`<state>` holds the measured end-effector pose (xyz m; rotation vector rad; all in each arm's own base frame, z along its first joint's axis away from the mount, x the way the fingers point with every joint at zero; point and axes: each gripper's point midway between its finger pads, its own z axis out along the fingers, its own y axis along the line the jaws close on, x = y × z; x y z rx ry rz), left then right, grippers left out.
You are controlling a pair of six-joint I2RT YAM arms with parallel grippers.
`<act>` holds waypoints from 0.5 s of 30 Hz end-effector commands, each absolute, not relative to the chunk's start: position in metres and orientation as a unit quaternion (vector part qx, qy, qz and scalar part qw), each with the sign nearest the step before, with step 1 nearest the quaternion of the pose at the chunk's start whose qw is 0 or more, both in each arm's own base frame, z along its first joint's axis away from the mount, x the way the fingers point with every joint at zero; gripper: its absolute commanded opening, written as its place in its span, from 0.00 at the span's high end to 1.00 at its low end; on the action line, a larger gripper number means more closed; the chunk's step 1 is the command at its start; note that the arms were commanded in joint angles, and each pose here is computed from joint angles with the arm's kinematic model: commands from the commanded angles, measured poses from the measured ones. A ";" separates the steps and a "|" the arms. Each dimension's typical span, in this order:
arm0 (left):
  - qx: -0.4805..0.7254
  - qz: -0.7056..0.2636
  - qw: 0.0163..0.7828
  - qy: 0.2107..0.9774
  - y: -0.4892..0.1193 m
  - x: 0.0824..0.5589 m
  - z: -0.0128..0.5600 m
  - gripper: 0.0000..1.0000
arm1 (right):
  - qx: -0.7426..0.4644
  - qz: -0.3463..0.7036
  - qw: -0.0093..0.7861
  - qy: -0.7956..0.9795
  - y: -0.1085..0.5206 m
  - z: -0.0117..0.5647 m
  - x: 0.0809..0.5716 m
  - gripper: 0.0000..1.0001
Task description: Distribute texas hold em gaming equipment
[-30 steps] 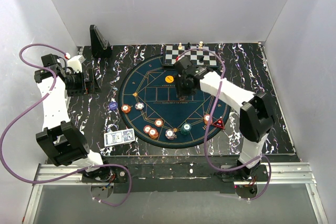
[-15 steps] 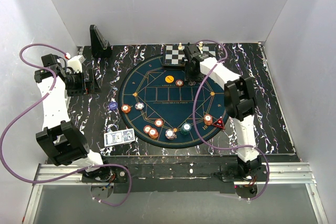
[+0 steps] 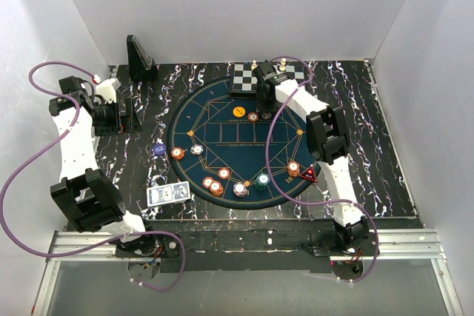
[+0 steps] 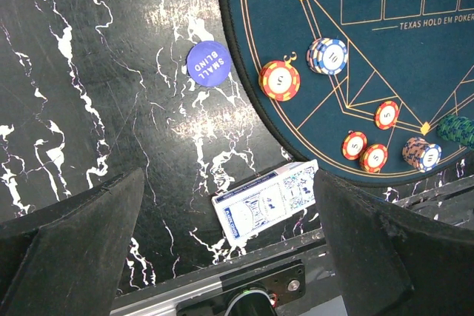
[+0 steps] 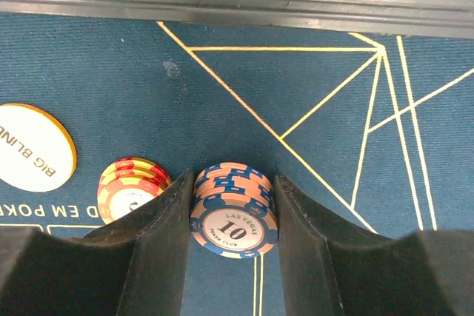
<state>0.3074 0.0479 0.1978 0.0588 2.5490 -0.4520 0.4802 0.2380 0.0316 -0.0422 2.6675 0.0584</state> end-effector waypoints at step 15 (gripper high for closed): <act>0.039 -0.155 0.316 0.935 0.045 0.302 0.231 0.00 | -0.031 0.049 0.318 0.946 0.239 0.141 0.456 0.13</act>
